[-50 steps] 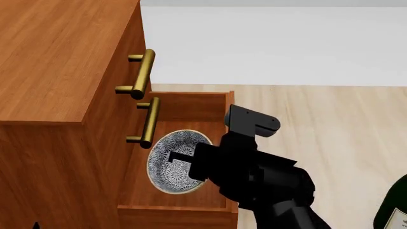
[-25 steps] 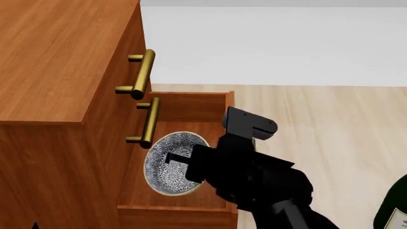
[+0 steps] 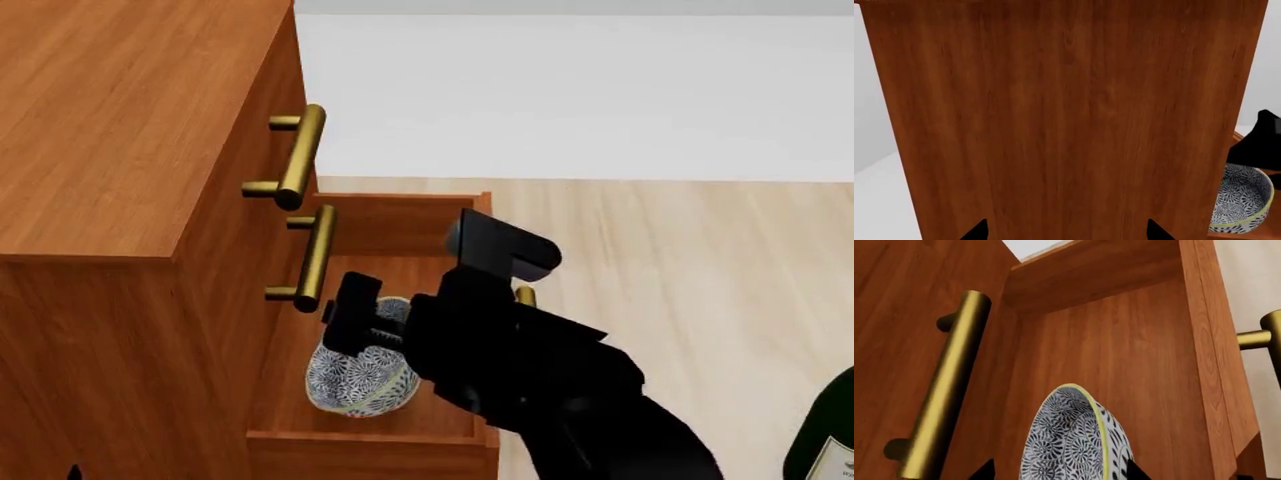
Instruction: Put the bowl in the bottom drawer of the cabinet.
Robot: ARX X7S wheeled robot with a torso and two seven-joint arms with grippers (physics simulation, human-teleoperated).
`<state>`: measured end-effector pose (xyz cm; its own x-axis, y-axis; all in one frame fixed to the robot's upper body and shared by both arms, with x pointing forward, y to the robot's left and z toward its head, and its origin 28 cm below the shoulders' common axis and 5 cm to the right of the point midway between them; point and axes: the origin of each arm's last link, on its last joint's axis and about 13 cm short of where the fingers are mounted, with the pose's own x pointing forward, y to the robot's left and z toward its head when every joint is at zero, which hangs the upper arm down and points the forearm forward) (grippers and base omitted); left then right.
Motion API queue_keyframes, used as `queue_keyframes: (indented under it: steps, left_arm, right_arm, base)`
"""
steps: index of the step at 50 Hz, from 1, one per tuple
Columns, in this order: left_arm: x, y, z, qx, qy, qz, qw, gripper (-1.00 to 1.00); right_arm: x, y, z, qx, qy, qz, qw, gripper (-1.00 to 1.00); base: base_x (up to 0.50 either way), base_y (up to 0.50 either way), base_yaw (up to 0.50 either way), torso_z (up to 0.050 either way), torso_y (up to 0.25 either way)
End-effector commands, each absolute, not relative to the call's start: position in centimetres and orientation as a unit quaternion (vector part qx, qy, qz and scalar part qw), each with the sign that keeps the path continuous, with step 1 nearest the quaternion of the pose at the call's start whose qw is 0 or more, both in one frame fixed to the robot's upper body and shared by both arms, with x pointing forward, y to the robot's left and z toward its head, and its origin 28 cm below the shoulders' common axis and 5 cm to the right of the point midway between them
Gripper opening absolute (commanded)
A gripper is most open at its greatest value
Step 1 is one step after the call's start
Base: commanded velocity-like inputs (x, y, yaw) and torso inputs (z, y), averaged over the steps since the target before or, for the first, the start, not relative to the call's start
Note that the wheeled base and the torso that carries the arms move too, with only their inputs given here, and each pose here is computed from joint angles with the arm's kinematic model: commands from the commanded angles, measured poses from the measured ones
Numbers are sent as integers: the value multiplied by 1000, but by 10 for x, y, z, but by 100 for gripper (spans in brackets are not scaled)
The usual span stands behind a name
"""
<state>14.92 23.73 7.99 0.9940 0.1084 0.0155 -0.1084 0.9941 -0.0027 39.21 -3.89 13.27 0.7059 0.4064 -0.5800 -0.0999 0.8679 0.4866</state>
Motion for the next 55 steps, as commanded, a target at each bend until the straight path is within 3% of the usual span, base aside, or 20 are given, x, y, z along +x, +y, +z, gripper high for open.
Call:
queue_keyframes:
  steps: [1, 17, 39, 55]
  left_arm:
    - [150, 237, 80, -1, -8, 54, 999, 100]
    - [149, 237, 80, 0, -8, 54, 998, 100]
    - [149, 235, 81, 2, -8, 52, 999, 100]
    - [149, 235, 80, 1, -8, 50, 999, 100]
  right_arm:
    - [393, -49, 125, 188, 359, 101, 909, 100]
    - [406, -56, 151, 137, 300, 81, 941, 100]
    - [413, -65, 165, 145, 260, 98, 950, 100]
    - [415, -98, 162, 135, 207, 55, 967, 100]
  base:
    - [0, 0, 0, 0, 0]
    - [0, 0, 0, 0, 0]
    - [0, 0, 0, 0, 0]
    - [0, 0, 0, 0, 0]
